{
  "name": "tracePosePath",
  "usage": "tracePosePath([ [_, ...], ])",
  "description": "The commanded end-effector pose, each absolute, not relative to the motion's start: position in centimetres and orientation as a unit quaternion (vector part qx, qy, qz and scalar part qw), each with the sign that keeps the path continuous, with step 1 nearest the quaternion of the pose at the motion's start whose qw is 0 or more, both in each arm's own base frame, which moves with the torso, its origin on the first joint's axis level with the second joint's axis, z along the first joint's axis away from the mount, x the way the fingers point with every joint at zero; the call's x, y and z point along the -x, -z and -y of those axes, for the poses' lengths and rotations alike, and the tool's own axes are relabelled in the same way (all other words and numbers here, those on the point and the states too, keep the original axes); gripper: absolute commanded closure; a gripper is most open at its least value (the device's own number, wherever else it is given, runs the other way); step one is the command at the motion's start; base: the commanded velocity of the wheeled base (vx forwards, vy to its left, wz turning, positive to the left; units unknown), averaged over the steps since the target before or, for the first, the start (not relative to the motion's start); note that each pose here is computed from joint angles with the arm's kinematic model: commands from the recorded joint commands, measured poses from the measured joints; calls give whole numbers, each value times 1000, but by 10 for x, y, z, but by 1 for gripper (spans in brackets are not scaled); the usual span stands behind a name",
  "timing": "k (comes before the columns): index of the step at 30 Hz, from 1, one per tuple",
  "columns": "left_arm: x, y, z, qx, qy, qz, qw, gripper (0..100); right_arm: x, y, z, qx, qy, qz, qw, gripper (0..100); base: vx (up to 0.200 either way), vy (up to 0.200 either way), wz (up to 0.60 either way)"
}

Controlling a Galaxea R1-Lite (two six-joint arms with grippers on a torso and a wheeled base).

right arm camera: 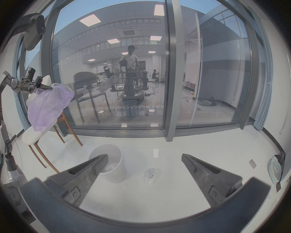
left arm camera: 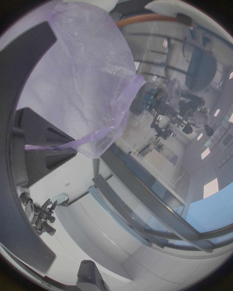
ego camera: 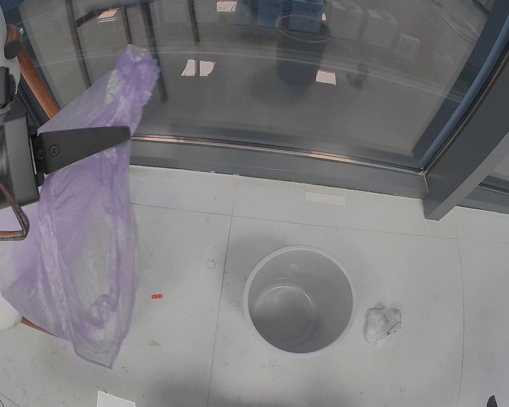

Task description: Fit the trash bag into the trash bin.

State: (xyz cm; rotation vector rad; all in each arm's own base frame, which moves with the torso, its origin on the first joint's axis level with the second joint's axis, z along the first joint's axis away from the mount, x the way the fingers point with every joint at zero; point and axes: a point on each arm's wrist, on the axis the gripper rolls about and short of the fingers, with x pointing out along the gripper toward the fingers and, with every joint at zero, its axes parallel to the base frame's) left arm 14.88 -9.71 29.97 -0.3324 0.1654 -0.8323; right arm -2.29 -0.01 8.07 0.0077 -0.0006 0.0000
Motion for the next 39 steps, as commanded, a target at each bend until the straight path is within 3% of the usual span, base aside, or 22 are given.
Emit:
tracePosePath([
  [1,-161,-298,120,163,447,-109,873,100,22,-76,0,-5,-1,-8,1000,0,0,-200,0],
  [10,-153,-291,174,214,526,-199,799,100,22,-76,0,-5,2,-8,1000,0,0,-22,0],
  [14,-154,-286,184,246,524,-238,780,100,22,-76,0,-5,5,-8,1000,0,0,0,0],
  [20,-174,-263,202,233,504,-274,785,100,22,-76,0,-5,5,-7,1000,0,0,0,0],
  [31,-248,-233,189,250,441,-198,839,100,22,-76,0,-5,5,-7,1000,0,0,0,0],
  [39,-241,-228,174,250,425,-204,846,100,22,-76,0,-5,7,-7,1000,0,0,0,0],
])
